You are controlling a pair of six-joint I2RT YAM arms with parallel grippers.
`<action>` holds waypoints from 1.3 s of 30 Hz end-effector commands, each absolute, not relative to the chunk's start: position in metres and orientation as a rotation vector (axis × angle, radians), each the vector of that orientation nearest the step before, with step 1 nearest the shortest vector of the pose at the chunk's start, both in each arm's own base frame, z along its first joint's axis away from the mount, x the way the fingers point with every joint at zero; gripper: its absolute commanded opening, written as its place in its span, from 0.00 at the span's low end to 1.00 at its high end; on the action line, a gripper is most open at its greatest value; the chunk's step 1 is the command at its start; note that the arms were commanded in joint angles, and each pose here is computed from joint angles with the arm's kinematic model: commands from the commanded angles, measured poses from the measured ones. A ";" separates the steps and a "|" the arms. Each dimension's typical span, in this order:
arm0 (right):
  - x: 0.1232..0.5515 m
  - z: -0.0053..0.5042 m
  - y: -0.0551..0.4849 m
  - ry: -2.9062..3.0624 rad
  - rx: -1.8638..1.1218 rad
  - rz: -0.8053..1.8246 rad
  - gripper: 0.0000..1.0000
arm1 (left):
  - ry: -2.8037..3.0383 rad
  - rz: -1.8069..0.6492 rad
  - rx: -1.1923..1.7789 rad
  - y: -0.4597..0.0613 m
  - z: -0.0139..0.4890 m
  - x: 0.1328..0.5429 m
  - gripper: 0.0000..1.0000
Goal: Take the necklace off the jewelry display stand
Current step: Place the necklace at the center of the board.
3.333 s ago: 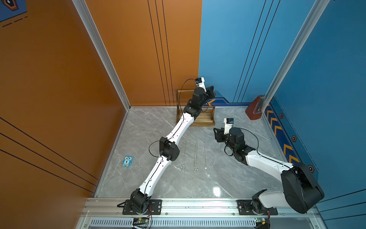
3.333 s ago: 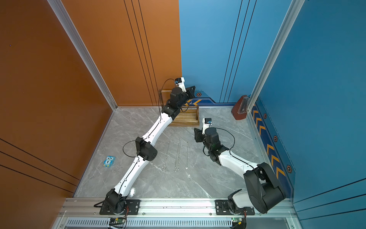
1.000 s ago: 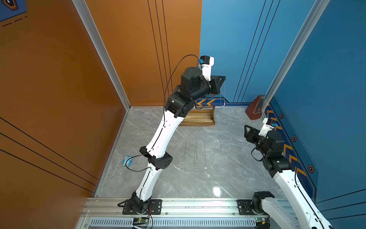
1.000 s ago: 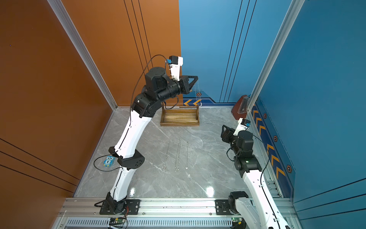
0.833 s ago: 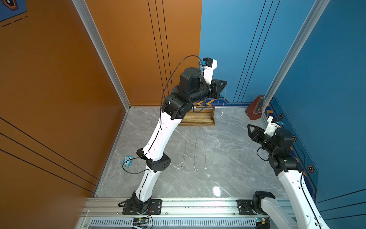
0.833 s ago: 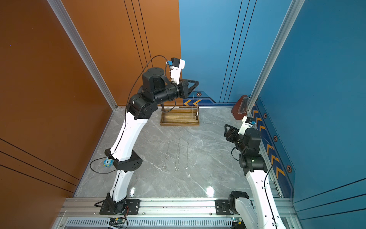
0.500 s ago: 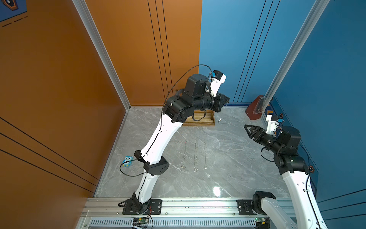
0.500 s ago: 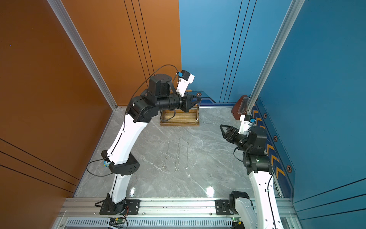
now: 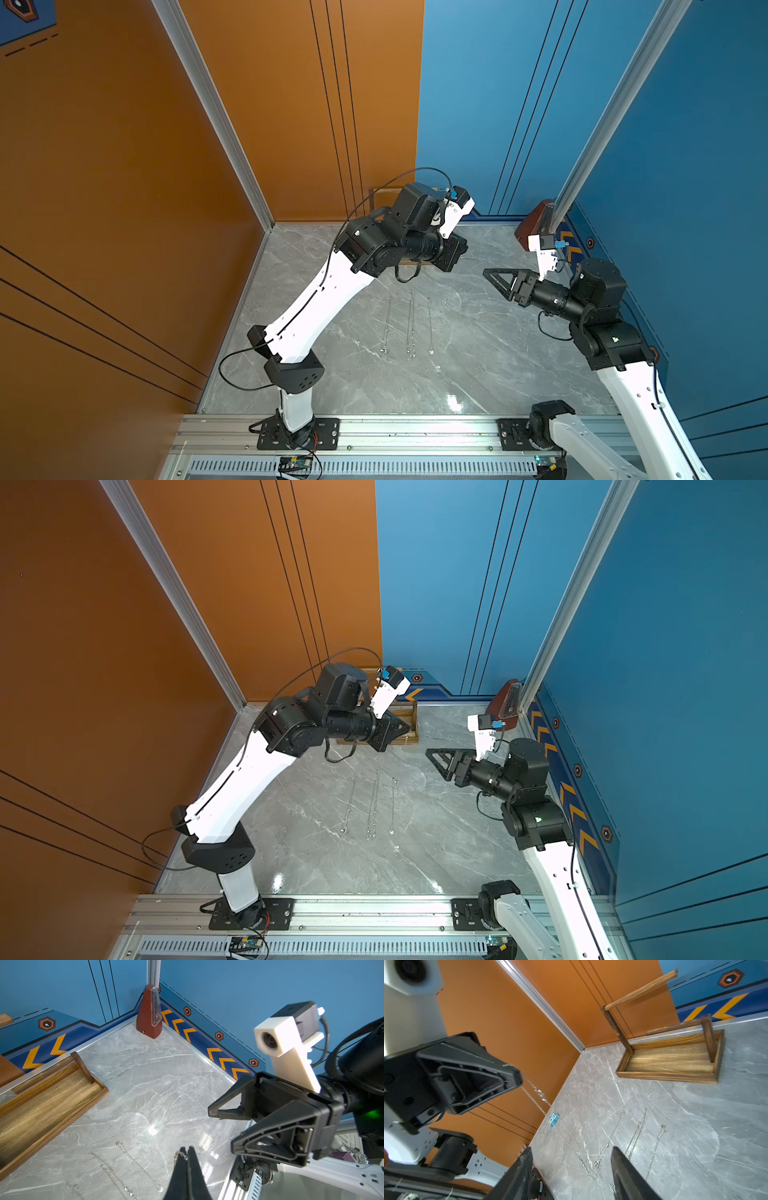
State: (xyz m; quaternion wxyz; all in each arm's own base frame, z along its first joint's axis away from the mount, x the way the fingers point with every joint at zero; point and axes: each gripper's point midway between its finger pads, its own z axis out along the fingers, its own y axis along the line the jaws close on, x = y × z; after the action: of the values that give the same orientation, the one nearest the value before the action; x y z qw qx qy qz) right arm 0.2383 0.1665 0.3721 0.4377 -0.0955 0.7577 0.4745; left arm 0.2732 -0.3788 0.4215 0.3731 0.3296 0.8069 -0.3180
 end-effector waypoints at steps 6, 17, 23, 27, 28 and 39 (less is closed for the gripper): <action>0.211 0.360 0.222 1.904 -0.583 1.225 0.56 | 2.076 -0.721 0.848 -0.346 0.417 0.252 0.00; 0.226 0.328 0.247 1.999 -0.614 1.174 0.54 | 2.078 -0.707 0.791 -0.313 0.410 0.233 0.00; 0.221 0.322 0.271 1.996 -0.693 1.231 0.52 | 2.083 -0.709 0.774 -0.300 0.405 0.224 0.00; 0.212 0.324 0.285 1.973 -0.752 1.267 0.51 | 2.084 -0.690 0.756 -0.292 0.402 0.222 0.00; 0.211 0.325 0.288 1.971 -0.760 1.269 0.51 | 2.087 -0.684 0.752 -0.289 0.400 0.222 0.00; 0.212 0.313 0.302 2.012 -0.777 1.260 0.51 | 2.088 -0.732 0.746 -0.287 0.397 0.215 0.00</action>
State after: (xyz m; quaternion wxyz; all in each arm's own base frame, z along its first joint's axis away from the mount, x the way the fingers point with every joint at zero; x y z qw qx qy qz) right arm 0.2052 0.2978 0.2961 0.2871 -0.2868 0.7770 0.4812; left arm 0.2183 -0.2863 0.3895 0.3838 0.2978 0.8303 -0.2734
